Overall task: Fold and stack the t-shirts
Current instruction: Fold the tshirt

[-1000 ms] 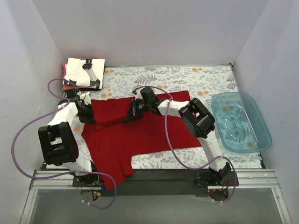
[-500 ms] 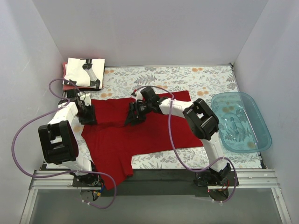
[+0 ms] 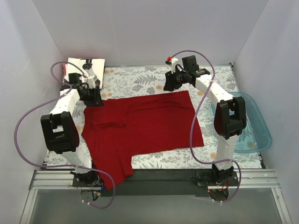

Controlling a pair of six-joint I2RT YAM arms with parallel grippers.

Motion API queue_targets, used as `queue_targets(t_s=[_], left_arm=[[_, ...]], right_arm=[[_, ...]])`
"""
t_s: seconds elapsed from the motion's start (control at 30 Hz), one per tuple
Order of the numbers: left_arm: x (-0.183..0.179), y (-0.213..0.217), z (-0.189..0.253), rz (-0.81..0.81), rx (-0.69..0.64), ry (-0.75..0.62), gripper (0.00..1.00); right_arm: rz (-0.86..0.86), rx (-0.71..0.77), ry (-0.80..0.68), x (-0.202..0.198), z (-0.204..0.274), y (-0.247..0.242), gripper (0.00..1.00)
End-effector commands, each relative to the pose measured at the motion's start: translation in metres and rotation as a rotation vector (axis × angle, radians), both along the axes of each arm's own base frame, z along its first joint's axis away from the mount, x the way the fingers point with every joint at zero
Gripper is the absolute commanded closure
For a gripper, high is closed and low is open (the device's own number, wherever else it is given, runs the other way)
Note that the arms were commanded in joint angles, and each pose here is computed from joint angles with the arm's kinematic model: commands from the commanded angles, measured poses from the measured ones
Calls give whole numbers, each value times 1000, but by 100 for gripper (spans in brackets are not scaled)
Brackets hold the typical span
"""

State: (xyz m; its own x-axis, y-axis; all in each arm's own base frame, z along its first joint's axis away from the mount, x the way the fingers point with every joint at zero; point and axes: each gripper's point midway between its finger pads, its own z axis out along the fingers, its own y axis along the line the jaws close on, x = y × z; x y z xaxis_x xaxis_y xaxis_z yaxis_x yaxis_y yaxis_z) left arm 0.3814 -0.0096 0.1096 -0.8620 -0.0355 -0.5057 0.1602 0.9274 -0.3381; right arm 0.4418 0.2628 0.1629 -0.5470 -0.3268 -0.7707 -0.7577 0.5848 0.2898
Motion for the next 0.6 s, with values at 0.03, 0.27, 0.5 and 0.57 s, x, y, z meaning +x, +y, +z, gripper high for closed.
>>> queue_targets(t_s=[0.03,0.27,0.5,0.57], left_arm=[[15,-76,6,-218,47,-78,63],[33,-117,-31,-291,158,-52,66],[34,-149,-46,-376,230,-57,64],[32,-152,-51,-385,246,-51,63]], right_arm=[[118,-395,-118,3,-48,-64,58],[205,-606,-110,-2,-84,-116,64],[248,-671,-79,-5,-104,-132,62],[259,-668,-65,-10,-107,-133,61]])
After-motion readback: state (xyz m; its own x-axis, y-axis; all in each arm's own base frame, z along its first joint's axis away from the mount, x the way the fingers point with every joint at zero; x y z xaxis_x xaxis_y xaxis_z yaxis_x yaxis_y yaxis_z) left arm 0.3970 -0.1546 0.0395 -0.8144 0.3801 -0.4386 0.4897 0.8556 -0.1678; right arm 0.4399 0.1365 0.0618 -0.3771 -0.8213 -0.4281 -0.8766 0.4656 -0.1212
